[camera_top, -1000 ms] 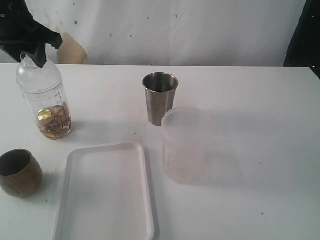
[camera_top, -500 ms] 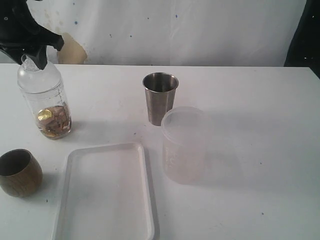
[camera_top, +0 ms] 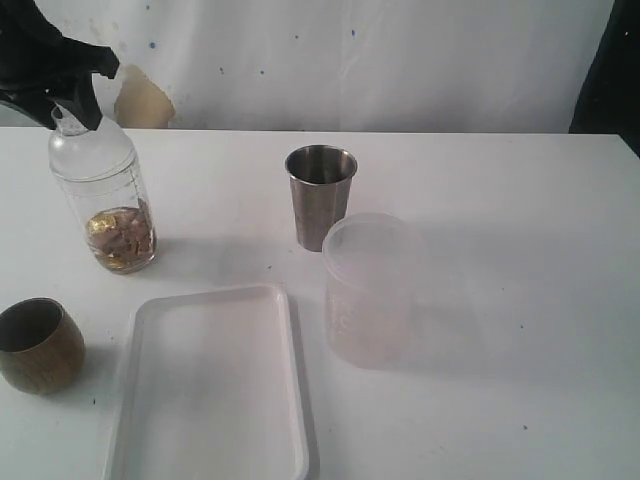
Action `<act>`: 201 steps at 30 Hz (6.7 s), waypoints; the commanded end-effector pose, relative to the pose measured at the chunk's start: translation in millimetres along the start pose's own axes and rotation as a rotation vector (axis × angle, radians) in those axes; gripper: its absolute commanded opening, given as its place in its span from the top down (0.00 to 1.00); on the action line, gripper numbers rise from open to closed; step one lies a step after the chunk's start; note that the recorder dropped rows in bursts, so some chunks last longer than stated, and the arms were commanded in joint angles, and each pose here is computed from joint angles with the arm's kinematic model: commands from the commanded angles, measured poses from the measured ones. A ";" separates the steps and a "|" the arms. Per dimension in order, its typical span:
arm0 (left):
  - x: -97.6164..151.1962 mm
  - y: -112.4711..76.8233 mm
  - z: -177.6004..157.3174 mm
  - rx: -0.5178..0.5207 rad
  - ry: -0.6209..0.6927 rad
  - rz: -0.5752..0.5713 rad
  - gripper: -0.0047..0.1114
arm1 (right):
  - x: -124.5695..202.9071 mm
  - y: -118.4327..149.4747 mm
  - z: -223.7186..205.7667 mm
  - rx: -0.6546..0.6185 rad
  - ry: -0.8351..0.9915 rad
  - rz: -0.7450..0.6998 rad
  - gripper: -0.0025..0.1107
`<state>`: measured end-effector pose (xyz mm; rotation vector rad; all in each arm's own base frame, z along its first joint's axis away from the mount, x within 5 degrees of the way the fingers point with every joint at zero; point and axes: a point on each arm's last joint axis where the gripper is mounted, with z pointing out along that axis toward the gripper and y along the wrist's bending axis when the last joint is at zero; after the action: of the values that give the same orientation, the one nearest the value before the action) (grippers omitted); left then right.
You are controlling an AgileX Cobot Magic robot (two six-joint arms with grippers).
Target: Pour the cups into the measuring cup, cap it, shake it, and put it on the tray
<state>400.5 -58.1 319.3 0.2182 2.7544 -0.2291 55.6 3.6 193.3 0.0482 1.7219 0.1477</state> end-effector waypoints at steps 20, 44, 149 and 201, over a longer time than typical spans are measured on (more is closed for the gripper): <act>3.6 -7.6 30.2 -0.129 0.106 0.100 0.96 | 1.8 0.1 0.0 -0.006 0.003 -0.006 0.98; 3.0 -13.2 27.7 -0.280 0.106 0.216 0.96 | 1.8 0.1 0.0 -0.006 0.003 -0.006 0.98; 172.8 52.9 132.3 -0.193 -0.967 -0.057 0.21 | 1.8 0.1 0.0 -0.006 0.003 -0.016 0.98; 65.3 39.2 92.0 0.014 -0.872 -0.193 0.96 | 1.8 0.1 0.0 -0.006 0.003 -0.016 0.98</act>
<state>377.6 -49.7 199.8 0.2419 1.8398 -0.2966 55.6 3.6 193.3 0.0428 1.7219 0.1431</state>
